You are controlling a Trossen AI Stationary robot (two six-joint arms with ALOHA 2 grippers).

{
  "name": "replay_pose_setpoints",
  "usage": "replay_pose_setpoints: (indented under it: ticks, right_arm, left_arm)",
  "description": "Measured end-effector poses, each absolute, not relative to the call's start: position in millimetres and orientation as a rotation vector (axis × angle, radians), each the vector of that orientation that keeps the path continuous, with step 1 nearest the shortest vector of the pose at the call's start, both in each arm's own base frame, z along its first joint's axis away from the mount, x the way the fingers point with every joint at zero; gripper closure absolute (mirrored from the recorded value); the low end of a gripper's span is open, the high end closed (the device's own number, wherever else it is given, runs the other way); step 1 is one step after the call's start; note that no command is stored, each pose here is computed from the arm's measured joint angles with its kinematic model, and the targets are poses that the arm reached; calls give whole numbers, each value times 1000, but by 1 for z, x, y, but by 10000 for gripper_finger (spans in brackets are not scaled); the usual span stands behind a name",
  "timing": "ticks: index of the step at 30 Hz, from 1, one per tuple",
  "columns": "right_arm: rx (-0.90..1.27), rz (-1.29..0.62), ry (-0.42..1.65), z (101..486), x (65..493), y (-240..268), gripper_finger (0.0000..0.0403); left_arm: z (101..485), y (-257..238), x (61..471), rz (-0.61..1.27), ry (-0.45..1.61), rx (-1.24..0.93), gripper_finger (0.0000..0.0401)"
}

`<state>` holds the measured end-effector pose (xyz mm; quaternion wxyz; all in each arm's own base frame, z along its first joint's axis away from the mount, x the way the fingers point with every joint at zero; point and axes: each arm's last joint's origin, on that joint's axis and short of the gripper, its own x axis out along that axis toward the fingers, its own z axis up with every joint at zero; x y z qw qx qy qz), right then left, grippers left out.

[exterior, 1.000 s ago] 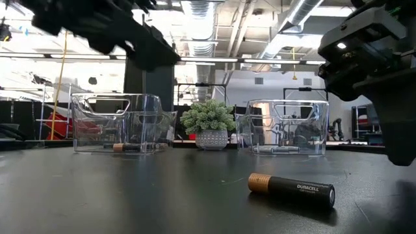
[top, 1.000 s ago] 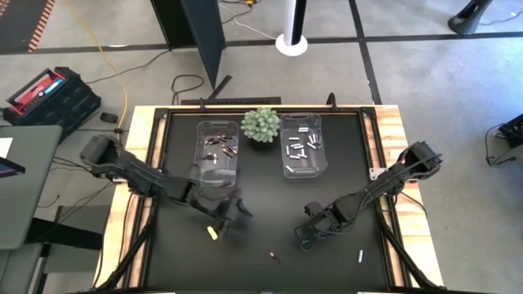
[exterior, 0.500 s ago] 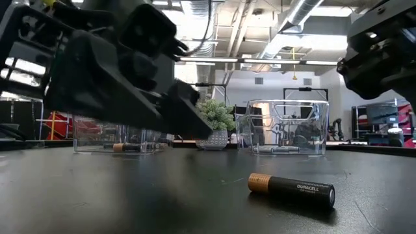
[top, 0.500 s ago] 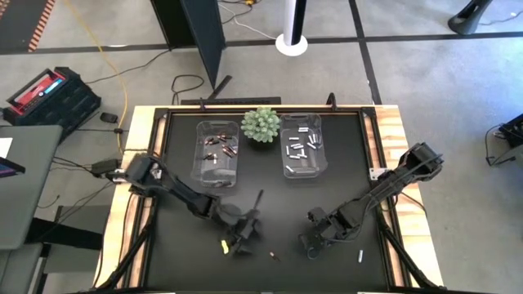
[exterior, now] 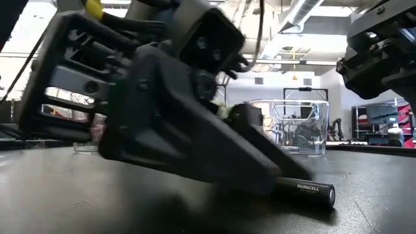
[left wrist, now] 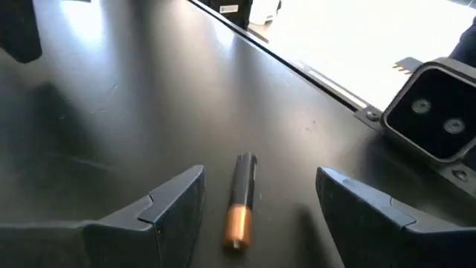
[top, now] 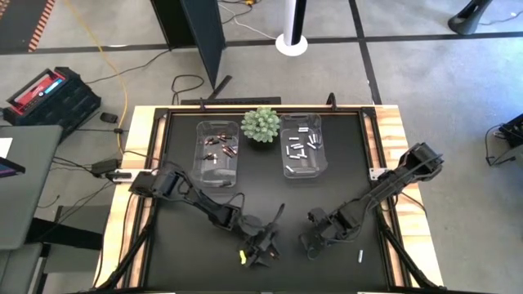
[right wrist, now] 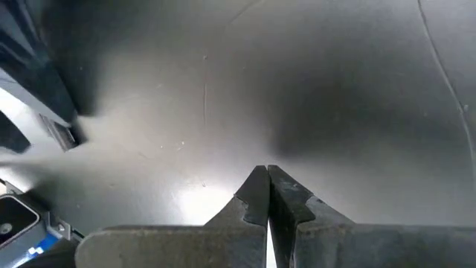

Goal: Sort batteries
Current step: Put the black-brown battery into the left transparent bin

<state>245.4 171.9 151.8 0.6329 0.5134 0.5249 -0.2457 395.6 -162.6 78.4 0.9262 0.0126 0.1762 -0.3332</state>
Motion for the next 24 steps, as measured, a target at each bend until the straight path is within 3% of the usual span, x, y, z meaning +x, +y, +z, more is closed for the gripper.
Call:
replay_pose_setpoints:
  ticks: [11,24]
  right_arm:
    - [1141,-527,1215,152,242,177,382]
    - [1107,-486,1219,152,242,179,382]
  left_arm:
    - [62,-169,418,-683,336,-20,186]
    - [54,-169,421,-654,359,12,325]
